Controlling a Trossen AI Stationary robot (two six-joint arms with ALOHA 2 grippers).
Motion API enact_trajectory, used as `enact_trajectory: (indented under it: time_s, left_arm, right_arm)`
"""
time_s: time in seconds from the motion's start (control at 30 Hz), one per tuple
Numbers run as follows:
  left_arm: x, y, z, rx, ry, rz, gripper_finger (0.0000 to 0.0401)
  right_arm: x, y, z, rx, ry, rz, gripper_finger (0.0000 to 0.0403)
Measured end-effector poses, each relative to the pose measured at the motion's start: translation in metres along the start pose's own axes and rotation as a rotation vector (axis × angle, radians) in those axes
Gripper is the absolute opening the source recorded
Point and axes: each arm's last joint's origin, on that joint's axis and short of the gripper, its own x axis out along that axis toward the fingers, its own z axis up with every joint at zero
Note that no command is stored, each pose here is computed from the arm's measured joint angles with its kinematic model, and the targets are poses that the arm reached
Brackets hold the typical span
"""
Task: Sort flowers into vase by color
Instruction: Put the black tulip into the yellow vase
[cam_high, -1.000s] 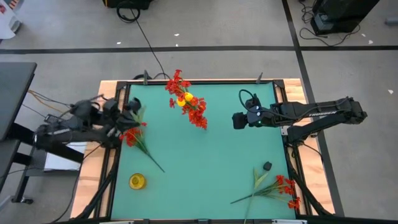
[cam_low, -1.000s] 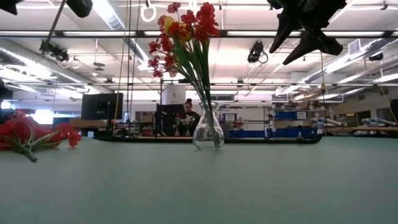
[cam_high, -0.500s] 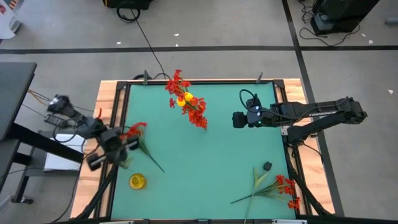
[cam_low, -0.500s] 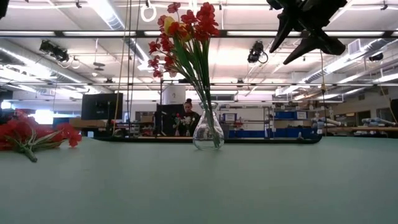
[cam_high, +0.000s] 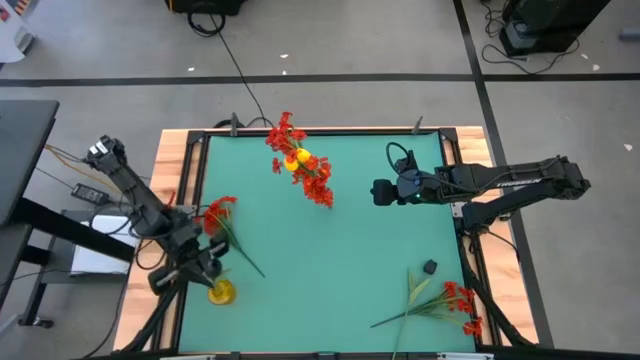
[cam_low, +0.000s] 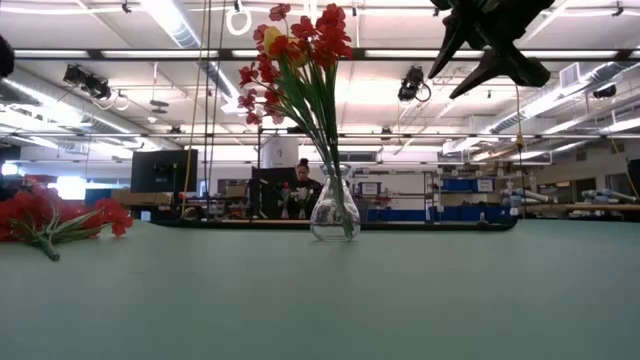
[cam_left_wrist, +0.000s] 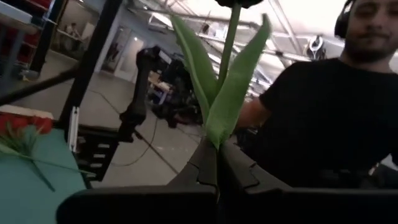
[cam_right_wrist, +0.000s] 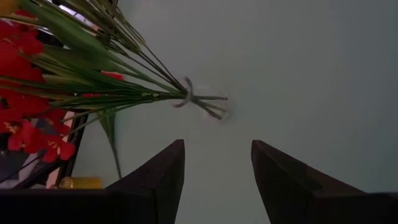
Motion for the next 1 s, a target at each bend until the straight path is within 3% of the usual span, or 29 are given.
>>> enact_trajectory:
  time_s: [0.4, 0.83, 1.0]
  left_arm:
    - [0.008, 0.004, -0.020, 0.052, 0.143, 0.038, 0.0000]
    - [0.008, 0.003, -0.019, 0.028, 0.128, 0.032, 0.0024]
    - [0.008, 0.003, -0.018, 0.082, 0.129, 0.028, 0.0029]
  right_arm:
    - [-0.001, 0.002, -0.004, -0.012, 0.019, 0.015, 0.0194]
    - [-0.003, 0.004, -0.009, 0.002, 0.032, 0.035, 0.0195]
    - [-0.003, 0.004, -0.009, 0.051, 0.049, 0.040, 0.0195]
